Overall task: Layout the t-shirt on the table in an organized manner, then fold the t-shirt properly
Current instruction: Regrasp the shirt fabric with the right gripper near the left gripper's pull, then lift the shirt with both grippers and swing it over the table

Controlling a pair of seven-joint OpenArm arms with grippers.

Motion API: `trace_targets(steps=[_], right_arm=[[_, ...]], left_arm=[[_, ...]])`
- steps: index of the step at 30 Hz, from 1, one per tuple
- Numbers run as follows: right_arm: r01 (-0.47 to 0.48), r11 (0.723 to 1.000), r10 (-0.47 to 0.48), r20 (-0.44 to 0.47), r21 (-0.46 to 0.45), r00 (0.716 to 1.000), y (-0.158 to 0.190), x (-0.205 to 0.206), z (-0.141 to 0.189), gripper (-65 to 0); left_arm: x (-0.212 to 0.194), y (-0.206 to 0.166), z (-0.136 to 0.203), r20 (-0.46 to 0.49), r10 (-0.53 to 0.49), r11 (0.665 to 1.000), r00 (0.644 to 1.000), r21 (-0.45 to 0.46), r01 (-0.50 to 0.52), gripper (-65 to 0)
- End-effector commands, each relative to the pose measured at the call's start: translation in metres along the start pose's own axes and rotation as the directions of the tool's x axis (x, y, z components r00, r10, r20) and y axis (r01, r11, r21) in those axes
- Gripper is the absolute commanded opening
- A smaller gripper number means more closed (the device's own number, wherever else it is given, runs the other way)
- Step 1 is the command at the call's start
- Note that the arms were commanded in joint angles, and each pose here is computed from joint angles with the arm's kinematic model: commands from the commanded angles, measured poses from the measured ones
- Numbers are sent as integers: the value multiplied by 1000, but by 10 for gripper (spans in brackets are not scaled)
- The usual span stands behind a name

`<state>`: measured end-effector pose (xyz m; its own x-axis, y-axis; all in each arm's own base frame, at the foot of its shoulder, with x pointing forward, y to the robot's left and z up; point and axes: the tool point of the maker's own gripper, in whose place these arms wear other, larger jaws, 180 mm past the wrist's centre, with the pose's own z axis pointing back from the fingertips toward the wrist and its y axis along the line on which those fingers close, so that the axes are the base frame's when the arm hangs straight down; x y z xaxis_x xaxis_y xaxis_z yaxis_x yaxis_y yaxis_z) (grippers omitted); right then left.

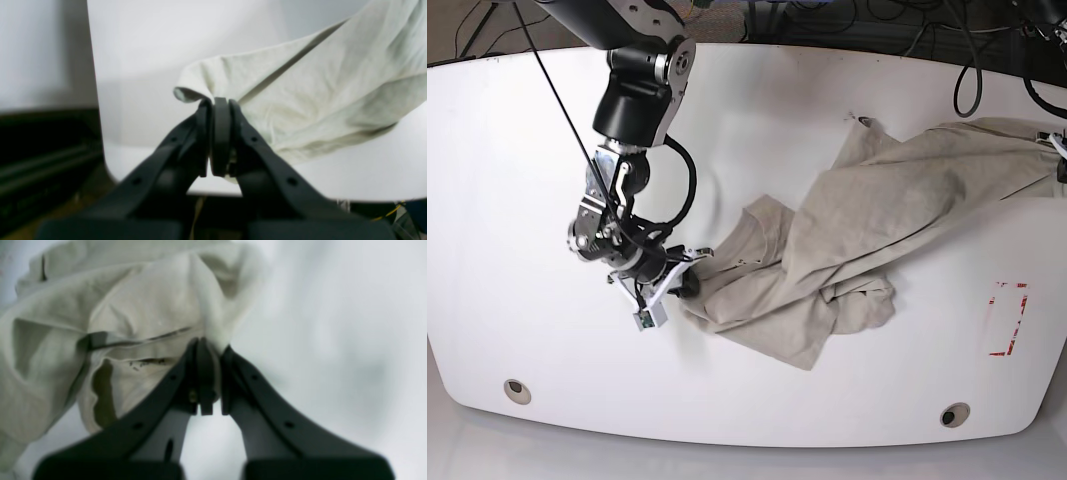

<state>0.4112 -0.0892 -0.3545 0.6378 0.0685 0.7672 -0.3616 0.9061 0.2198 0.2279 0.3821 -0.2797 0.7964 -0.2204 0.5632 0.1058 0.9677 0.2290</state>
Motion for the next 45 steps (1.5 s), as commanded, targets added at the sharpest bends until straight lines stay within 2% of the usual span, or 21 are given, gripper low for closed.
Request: trace_targets(steps=[1, 10, 14, 21, 28, 31, 35, 36, 40, 45], right_arm=[[-63, 996, 68, 68, -69, 995, -15, 20, 29, -650], [-165, 965, 183, 74, -205, 980, -32, 14, 82, -650], [-195, 951, 220, 82, -238, 972, -38, 22, 93, -650], [-254, 916, 304, 124, -311, 945, -58, 64, 112, -650], [-352, 853, 436, 156, -386, 886, -73, 125, 134, -650], [-386, 824, 487, 171, -415, 857, -77, 156, 142, -650], [-404, 800, 525, 193, -444, 829, -82, 191, 152, -650], [-411, 789, 543, 206, -456, 814, -82, 208, 157, -650], [-429, 755, 590, 230, -496, 774, -84, 254, 174, -650], [-425, 706, 640, 254, -567, 725, -93, 318, 214, -650]], left_arm=[[17, 6, 6, 47, -26, 999, 999, 21, 25, -644], [38, 4, 0, 63, -66, 997, 996, 37, 63, -644], [56, 4, -3, 78, -94, 994, 993, 59, 89, -644], [116, 13, 5, 180, -135, 985, 974, 128, 113, -644], [196, 32, 37, 320, -180, 964, 930, 246, 102, -644], [236, 35, 57, 377, -226, 948, 898, 297, 114, -644], [278, 36, 84, 436, -274, 928, 857, 353, 117, -644], [292, 38, 92, 452, -284, 923, 845, 368, 113, -644], [332, 48, 120, 507, -291, 916, 811, 392, 84, -644], [376, 73, 162, 594, -242, 928, 767, 373, 4, -644]])
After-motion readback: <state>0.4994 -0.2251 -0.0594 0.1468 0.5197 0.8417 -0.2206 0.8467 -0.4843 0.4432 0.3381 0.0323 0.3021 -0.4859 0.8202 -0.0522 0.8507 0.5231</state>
